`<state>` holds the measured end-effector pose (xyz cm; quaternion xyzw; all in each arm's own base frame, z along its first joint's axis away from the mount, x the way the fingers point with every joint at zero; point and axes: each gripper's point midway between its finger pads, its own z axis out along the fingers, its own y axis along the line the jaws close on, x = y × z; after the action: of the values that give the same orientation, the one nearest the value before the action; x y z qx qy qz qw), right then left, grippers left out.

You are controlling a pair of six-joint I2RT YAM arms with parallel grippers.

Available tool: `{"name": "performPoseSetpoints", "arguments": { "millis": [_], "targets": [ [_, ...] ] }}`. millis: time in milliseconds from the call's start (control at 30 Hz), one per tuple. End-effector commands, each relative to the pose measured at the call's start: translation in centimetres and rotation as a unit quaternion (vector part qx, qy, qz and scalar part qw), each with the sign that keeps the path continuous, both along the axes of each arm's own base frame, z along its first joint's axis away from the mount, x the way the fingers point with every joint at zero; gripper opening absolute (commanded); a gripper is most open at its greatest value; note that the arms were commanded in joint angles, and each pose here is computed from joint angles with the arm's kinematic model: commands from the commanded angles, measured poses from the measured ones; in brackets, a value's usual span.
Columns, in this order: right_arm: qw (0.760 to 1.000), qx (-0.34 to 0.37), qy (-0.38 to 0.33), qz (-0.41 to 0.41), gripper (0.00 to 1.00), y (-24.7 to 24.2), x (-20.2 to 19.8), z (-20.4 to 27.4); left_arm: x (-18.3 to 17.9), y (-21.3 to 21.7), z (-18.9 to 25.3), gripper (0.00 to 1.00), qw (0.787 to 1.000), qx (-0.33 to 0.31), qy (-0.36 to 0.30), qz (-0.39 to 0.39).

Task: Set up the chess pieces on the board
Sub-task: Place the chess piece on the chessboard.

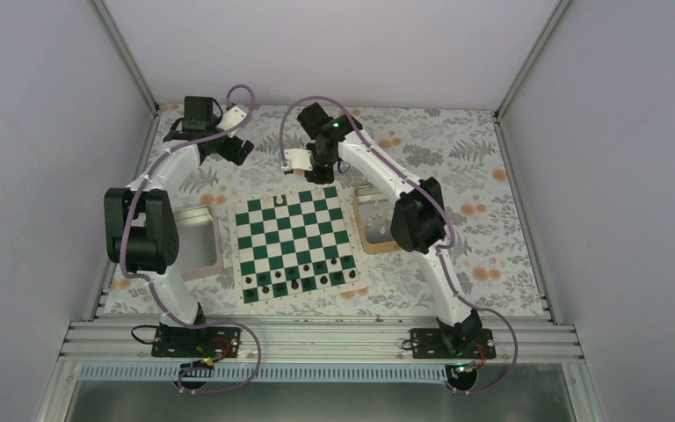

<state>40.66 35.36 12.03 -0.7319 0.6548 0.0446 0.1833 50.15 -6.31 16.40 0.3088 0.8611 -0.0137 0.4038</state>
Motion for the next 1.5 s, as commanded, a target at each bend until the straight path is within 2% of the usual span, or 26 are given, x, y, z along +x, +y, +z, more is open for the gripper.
{"name": "performPoseSetpoints", "arguments": {
  "millis": [0, 400, 867, 1467],
  "targets": [
    [1.000, 0.024, -0.008, 0.014, 0.07, 2.2, 0.8, -1.3, 0.0, -0.1, 1.8, 1.00, 1.000, -0.002, -0.030, -0.005],
    [0.999, 0.026, 0.011, 0.028, 0.08, 3.5, 0.4, -4.1, 0.0, 0.3, 1.3, 1.00, 1.000, -0.002, -0.027, -0.001],
    [0.998, 0.002, 0.046, 0.034, 0.07, 2.9, -0.9, -6.9, -0.1, 0.1, 0.4, 1.00, 1.000, -0.008, -0.019, -0.004],
    [0.998, -0.015, 0.046, 0.031, 0.08, 2.4, -0.5, -8.7, -0.4, 0.0, 0.0, 1.00, 1.000, -0.010, -0.014, -0.006]
  ]
}}
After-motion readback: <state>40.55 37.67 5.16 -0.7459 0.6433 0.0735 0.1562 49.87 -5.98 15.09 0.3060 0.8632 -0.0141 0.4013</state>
